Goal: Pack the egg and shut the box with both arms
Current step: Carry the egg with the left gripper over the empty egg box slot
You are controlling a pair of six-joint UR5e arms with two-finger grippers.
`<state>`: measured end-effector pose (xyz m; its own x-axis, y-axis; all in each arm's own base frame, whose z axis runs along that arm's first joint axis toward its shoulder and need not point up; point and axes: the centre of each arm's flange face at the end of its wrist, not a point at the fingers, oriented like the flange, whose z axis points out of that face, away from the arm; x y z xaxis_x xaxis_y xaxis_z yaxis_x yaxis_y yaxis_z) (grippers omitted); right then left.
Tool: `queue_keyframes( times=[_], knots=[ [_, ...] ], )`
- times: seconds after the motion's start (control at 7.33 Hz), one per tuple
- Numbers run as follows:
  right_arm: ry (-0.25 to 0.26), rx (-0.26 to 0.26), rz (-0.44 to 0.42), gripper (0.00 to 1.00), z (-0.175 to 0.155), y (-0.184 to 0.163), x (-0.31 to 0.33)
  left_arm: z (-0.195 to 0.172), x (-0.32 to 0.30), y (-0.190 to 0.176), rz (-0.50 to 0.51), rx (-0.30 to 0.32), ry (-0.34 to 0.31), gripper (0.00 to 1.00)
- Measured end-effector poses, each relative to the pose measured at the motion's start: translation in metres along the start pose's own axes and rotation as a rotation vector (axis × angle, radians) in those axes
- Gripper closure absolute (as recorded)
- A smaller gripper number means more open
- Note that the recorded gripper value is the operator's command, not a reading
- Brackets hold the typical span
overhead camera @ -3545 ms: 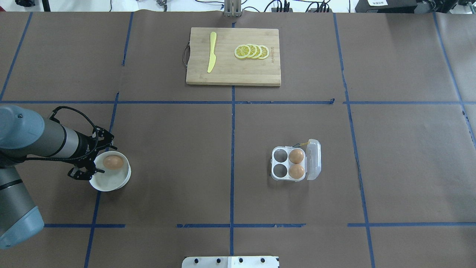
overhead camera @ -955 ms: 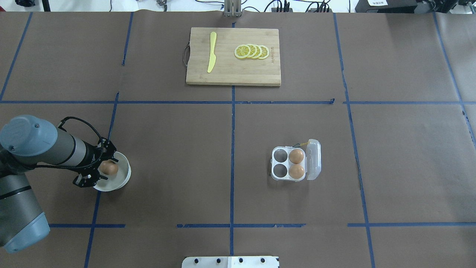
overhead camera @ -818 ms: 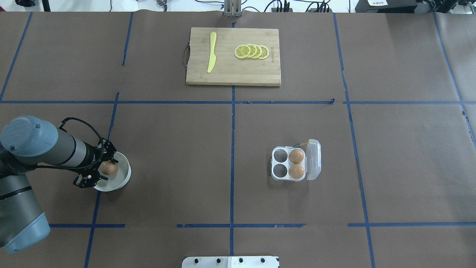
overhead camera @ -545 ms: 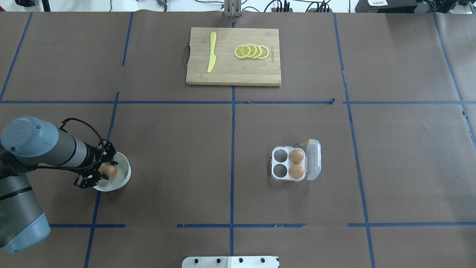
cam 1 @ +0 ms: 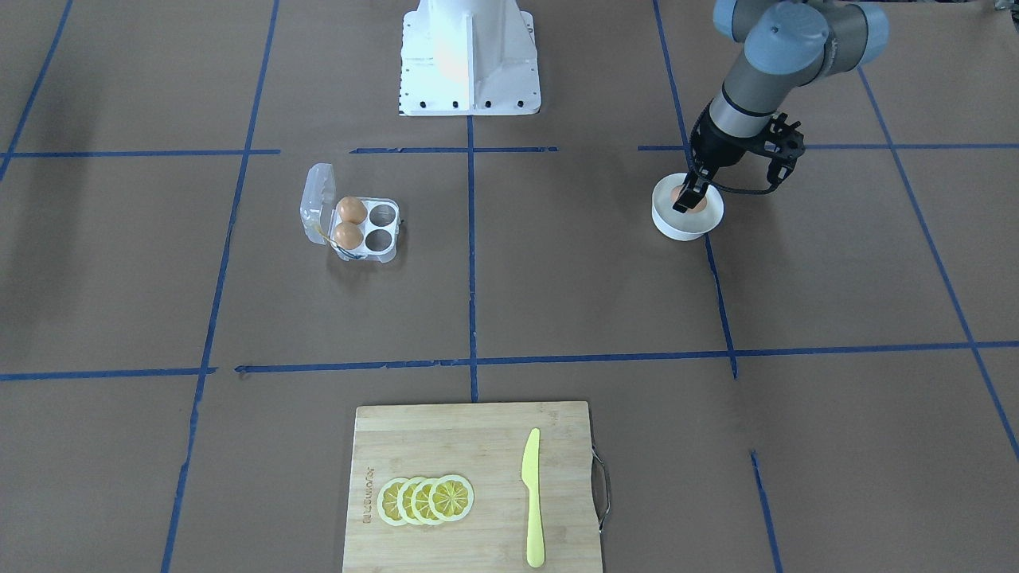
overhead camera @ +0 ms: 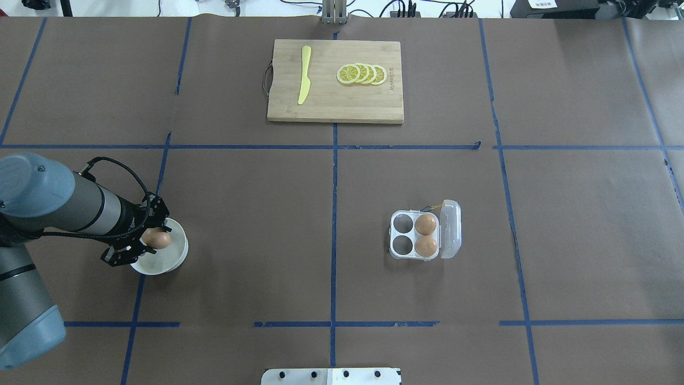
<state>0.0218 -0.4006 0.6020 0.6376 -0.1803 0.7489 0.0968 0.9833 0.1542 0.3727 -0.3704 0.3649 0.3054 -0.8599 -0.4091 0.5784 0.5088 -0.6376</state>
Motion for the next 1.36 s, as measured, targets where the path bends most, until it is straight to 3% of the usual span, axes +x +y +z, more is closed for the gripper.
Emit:
queue_keyframes(
  times=[0.27,0.55,0.82,1.09,1.36],
  knots=[
    [-0.007,0.003,-0.003,0.00,-0.001,-0.001,-0.002,-0.040,0.075,0.070,0.070,-0.018,0.034,1.00],
    [-0.010,0.007,-0.008,0.00,-0.003,-0.002,-0.004,-0.055,0.129,0.130,0.133,-0.083,0.105,1.00],
    [-0.032,0.008,-0.010,0.00,-0.004,-0.001,-0.007,-0.032,0.170,0.201,0.246,-0.151,0.134,1.00],
    [-0.054,0.009,-0.007,0.00,-0.004,-0.001,-0.010,0.014,0.195,0.279,0.370,-0.220,0.141,1.00],
    [-0.079,0.009,-0.005,0.00,-0.005,-0.001,-0.013,0.038,0.211,0.319,0.408,-0.257,0.152,1.00]
  ],
)
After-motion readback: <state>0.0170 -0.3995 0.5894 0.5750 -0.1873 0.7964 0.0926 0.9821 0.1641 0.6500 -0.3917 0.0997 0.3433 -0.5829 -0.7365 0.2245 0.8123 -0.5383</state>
